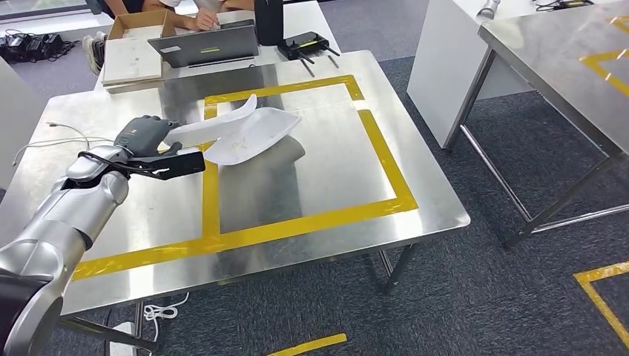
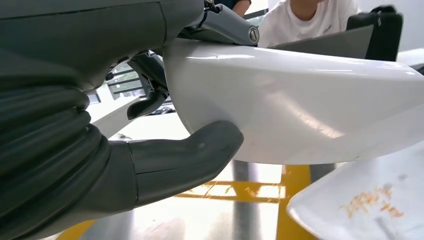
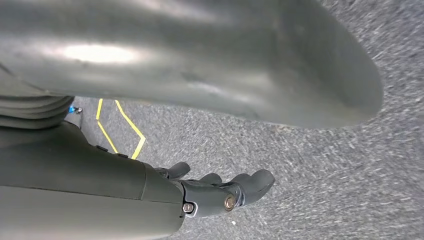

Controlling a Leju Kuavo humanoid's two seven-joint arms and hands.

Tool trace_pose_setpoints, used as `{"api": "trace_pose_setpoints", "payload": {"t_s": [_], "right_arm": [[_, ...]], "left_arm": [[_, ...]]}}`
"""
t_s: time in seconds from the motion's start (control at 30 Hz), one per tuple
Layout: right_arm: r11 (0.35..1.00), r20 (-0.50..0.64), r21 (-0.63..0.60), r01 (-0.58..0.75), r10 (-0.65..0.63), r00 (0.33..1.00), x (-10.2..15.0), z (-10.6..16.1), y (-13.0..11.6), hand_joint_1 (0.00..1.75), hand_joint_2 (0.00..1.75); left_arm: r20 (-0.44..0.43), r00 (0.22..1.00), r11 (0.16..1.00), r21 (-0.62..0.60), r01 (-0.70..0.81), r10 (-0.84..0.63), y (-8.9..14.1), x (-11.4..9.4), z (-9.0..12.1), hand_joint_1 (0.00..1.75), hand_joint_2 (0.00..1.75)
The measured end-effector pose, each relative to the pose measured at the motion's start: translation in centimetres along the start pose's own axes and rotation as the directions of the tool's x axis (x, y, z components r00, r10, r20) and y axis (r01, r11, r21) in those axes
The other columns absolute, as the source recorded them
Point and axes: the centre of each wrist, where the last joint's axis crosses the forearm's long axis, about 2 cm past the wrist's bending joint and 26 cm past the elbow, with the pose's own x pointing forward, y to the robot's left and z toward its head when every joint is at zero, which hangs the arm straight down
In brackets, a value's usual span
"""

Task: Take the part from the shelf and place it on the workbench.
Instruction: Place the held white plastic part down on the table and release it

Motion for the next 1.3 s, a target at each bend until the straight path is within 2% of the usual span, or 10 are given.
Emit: {"api": "trace_pose_setpoints", "payload": {"t_s": [0.1,0.13,0.23,0.57,0.8,1.0,1.13,1.3], "right_arm": [[1.000,0.002,0.001,0.002,-0.002,1.000,0.0,0.0,0.0,0.00,0.00],[1.000,0.002,0.001,0.002,-0.002,1.000,0.0,0.0,0.1,0.00,0.00],[1.000,0.001,0.001,0.004,-0.004,1.000,0.0,0.0,0.1,0.00,0.00],[1.000,0.002,-0.002,0.019,-0.019,1.000,0.1,0.0,0.1,0.00,0.00],[0.999,-0.002,0.001,0.038,-0.038,0.999,-0.1,0.0,0.2,0.00,0.00],[0.999,-0.006,0.004,0.039,-0.039,0.999,-0.3,0.0,0.4,0.00,0.00],[0.999,-0.007,0.014,0.040,-0.040,0.999,-0.3,0.1,0.9,0.00,0.00],[0.999,-0.004,0.017,0.036,-0.036,0.999,-0.3,0.1,1.0,0.00,0.00]], "left_arm": [[0.022,1.000,1.000,0.024,0.002,-0.003,0.0,-0.1,0.0,0.44,1.75],[0.026,1.000,0.999,0.032,0.009,-0.010,0.0,0.0,0.0,0.00,1.31],[0.047,0.998,0.998,0.061,0.029,-0.032,0.1,0.6,-0.2,0.00,0.00],[0.130,0.991,0.994,0.109,0.020,-0.034,-0.2,4.2,-1.5,0.00,0.00],[0.136,0.988,0.989,0.138,0.049,-0.068,0.2,5.6,-1.9,0.00,0.00],[0.141,0.987,0.990,0.128,0.062,-0.080,-0.3,6.0,-2.0,0.00,0.00],[0.140,0.987,0.989,0.135,0.065,-0.084,0.0,6.0,-2.0,0.00,1.75],[0.133,0.987,0.988,0.135,0.070,-0.088,0.0,5.7,-1.9,0.00,1.75]]}}
